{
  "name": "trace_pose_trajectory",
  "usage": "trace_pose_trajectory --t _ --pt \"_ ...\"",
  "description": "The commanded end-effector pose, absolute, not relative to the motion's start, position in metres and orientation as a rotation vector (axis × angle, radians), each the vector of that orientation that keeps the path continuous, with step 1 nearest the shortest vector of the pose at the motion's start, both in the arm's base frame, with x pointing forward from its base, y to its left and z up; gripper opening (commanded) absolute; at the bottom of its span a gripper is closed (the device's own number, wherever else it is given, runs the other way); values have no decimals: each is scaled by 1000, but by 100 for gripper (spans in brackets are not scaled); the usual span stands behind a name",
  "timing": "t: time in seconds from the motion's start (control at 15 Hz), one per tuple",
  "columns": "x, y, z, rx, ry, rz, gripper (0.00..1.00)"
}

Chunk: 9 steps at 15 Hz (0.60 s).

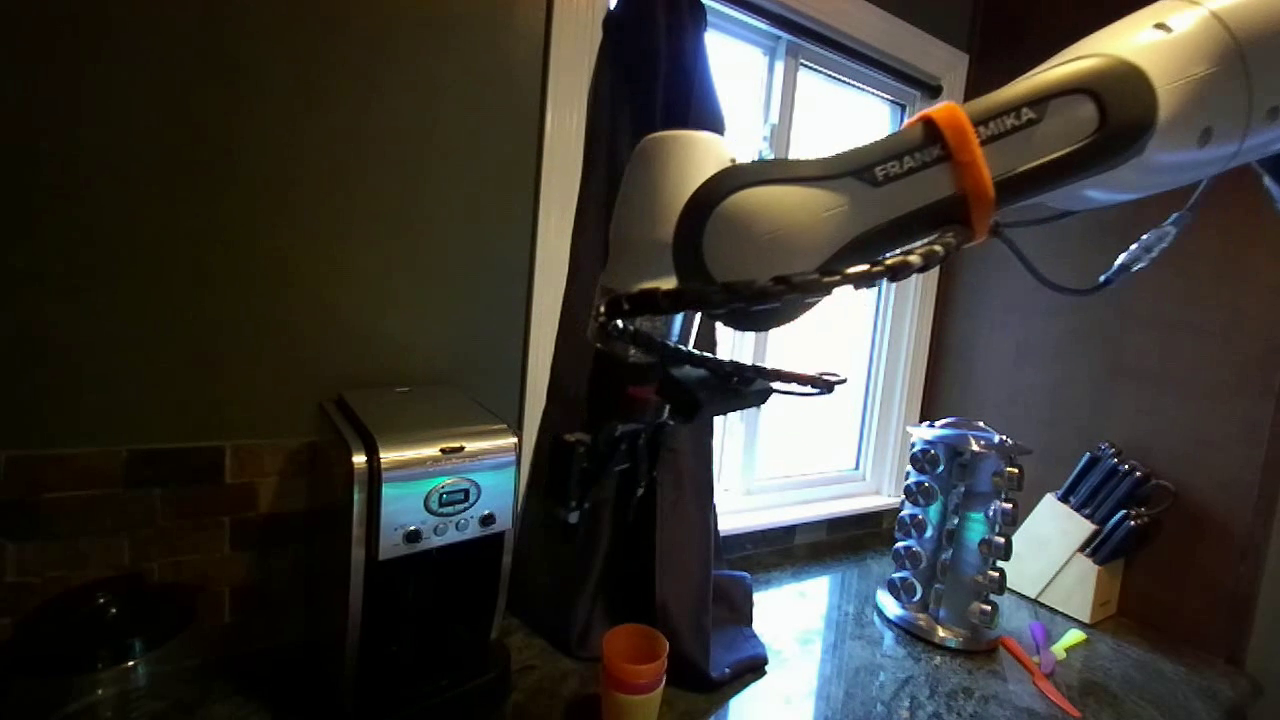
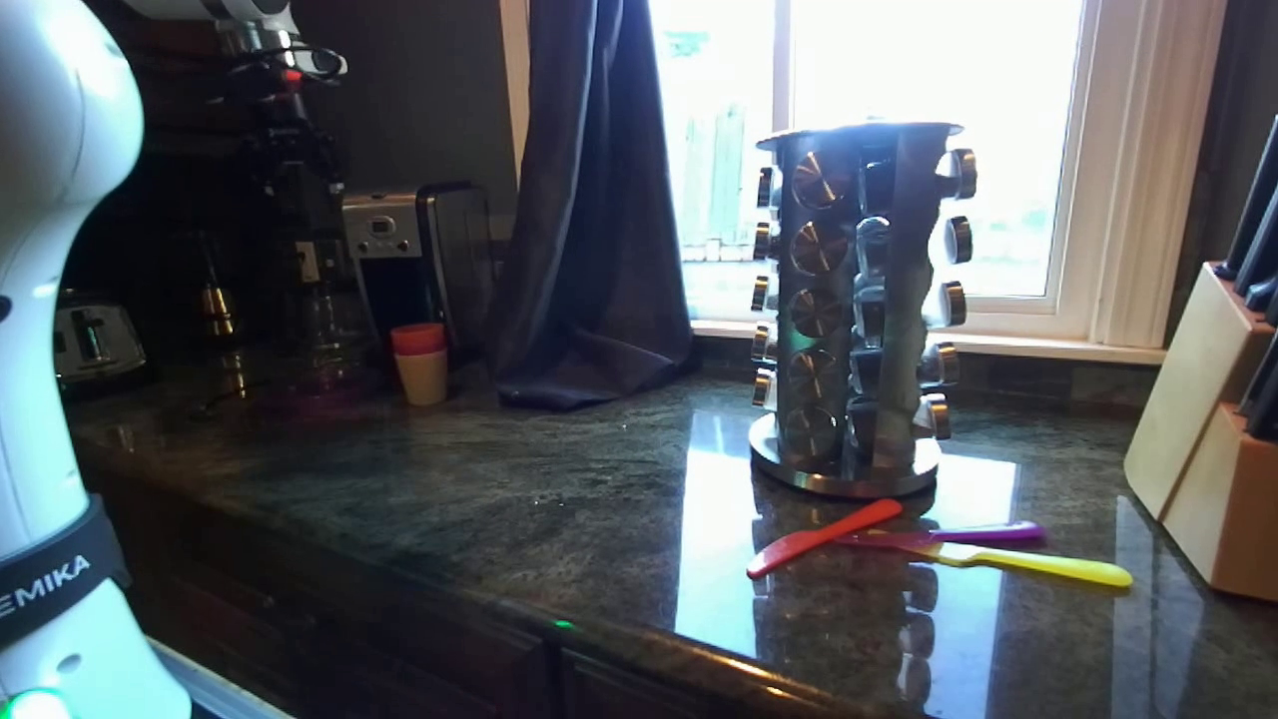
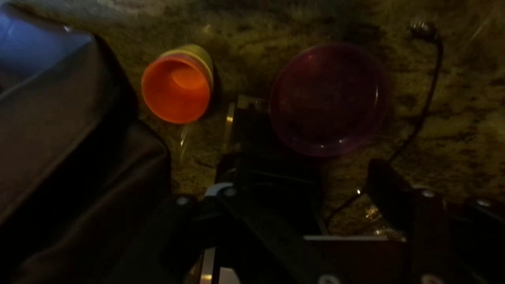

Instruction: Turn off the coffee maker

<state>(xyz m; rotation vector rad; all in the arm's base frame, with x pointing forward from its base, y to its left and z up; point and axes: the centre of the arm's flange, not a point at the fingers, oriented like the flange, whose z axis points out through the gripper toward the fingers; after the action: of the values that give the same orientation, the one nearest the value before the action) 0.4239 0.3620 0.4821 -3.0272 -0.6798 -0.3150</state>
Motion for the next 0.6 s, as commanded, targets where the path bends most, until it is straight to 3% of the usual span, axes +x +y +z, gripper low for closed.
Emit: trace_pose_trajectory --t 0.0,0.33,0.4,0.53 --pt "364 298 497 -3078 -672 -222 100" --pt "320 239 513 -3196 -688 -259 100" --pt "351 273 509 -3166 -652 -222 100" --pt "345 265 516 -3170 -644 -254 100"
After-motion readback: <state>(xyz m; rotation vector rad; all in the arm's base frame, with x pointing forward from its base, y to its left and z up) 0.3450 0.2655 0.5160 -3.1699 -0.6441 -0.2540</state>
